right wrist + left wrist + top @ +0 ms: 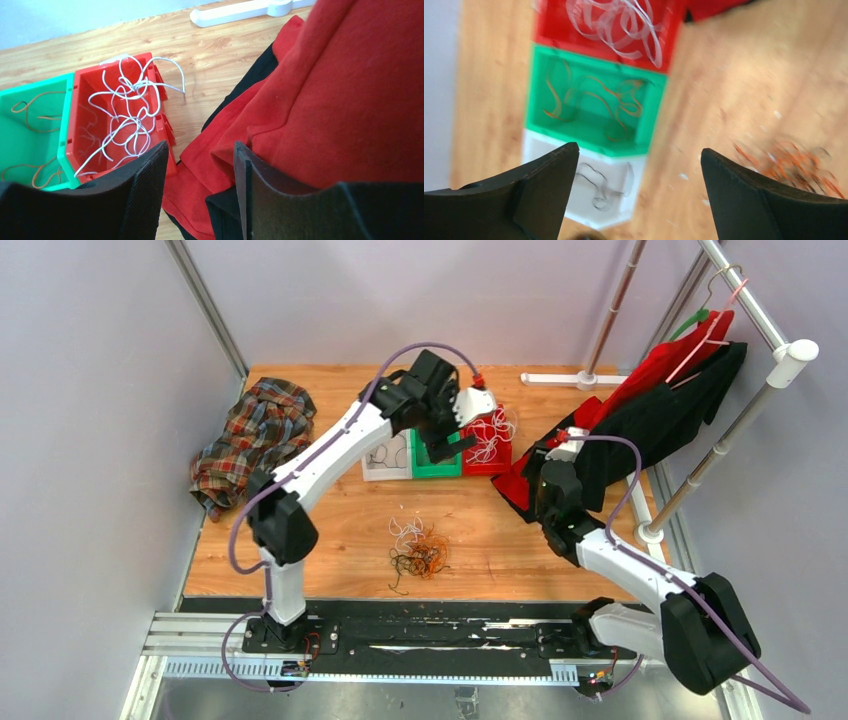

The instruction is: Untangle the cables

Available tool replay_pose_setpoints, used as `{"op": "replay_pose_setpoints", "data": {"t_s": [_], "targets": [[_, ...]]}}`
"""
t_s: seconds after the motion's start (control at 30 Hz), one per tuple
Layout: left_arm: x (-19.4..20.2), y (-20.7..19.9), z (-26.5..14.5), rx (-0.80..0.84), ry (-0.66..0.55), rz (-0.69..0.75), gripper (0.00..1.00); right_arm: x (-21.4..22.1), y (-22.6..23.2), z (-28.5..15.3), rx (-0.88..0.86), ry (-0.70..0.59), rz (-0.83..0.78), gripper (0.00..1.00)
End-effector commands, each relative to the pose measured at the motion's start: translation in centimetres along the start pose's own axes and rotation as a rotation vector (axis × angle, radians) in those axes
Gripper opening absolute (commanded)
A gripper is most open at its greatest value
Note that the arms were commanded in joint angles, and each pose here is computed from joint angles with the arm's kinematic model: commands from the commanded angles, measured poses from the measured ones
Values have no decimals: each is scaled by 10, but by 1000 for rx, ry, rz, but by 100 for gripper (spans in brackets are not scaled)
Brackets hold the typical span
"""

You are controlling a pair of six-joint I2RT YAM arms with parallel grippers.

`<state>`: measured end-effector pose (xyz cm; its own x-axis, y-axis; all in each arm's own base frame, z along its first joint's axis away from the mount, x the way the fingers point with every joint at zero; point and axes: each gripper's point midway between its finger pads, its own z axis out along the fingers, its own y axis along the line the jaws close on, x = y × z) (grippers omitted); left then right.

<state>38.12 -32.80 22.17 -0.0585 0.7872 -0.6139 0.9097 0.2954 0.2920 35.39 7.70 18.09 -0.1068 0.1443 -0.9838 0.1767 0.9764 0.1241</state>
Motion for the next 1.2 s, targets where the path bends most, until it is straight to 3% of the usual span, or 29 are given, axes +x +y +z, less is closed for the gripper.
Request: {"op": "replay_pose_setpoints", "data": {"t_s": [0.0,0.2,0.47,0.83,1.0,1.17], "targets": [[53,-67,-34,264,78,-134,98,5,17,1,-53,26,-28,52],[121,-133,-49,422,172,-144,93,27,42,-15,-141,61,-52,56],[180,-130,-32,423,247,7,81,60,84,-59,-322,102,-94,55],[198,-110,17,332,186,132,83,73,105,-103,-469,124,-58,50],[198,-117,23,383,149,198,83,69,104,-107,-493,115,-43,49],[210,-136,23,484,167,201,71,64,103,-108,-492,101,-38,48]]}}
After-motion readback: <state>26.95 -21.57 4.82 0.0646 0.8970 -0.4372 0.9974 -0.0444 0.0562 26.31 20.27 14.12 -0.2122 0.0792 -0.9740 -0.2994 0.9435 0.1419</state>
